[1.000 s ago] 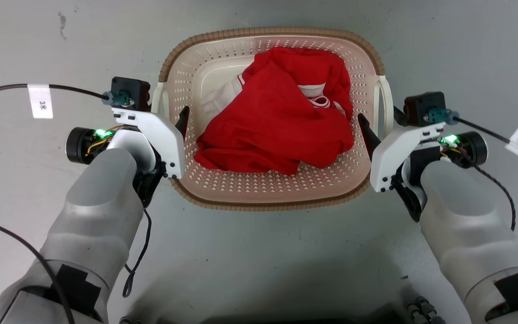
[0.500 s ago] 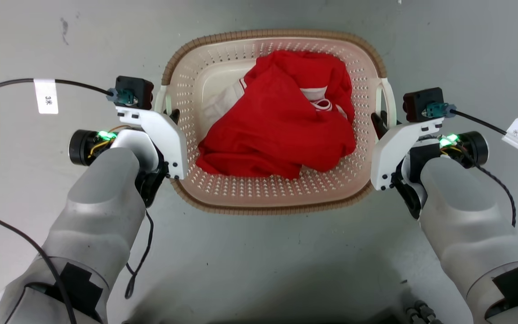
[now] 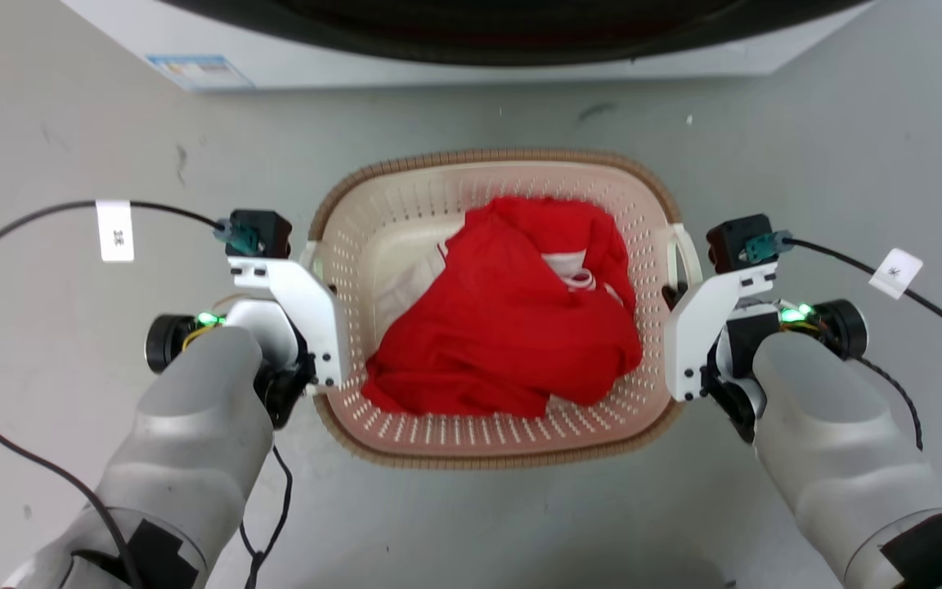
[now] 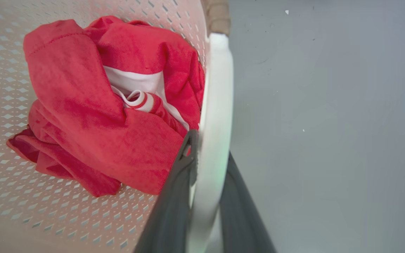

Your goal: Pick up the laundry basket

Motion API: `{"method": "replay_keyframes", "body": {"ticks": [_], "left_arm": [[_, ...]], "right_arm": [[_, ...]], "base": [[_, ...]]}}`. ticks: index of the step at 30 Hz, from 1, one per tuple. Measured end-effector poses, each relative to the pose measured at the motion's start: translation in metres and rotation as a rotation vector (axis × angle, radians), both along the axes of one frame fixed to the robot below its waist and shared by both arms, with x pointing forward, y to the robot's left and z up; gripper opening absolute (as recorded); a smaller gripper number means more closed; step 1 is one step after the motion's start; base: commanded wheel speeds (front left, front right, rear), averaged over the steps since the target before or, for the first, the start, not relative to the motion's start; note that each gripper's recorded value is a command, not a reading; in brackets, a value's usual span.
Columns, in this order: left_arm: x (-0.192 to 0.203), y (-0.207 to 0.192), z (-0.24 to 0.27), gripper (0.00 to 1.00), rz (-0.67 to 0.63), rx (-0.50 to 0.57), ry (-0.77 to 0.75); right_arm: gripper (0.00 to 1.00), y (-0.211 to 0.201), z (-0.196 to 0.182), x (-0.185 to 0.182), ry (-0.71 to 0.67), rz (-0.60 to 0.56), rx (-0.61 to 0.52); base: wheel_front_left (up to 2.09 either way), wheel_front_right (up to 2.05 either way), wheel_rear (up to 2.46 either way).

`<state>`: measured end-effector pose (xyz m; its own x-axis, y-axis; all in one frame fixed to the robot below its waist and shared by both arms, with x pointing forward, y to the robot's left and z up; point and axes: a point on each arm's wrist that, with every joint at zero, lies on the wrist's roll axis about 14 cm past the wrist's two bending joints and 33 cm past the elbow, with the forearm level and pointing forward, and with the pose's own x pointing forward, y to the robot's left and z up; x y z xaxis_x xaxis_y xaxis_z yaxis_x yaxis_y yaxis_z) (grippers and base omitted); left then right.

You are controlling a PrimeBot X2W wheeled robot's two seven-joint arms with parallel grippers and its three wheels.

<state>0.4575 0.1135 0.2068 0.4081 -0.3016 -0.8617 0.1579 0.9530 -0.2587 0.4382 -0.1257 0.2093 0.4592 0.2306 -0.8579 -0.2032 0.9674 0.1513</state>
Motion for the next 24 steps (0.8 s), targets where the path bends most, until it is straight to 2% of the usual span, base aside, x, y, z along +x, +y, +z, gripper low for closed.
{"method": "replay_keyframes", "body": {"ticks": [24], "left_arm": [[-0.035,0.007,0.123,0.00,0.009,-0.005,-0.033]], "right_arm": [[0.00,0.006,0.116,-0.026,0.001,0.044,-0.020]], "base": [[0.00,0.00,0.00]]}}
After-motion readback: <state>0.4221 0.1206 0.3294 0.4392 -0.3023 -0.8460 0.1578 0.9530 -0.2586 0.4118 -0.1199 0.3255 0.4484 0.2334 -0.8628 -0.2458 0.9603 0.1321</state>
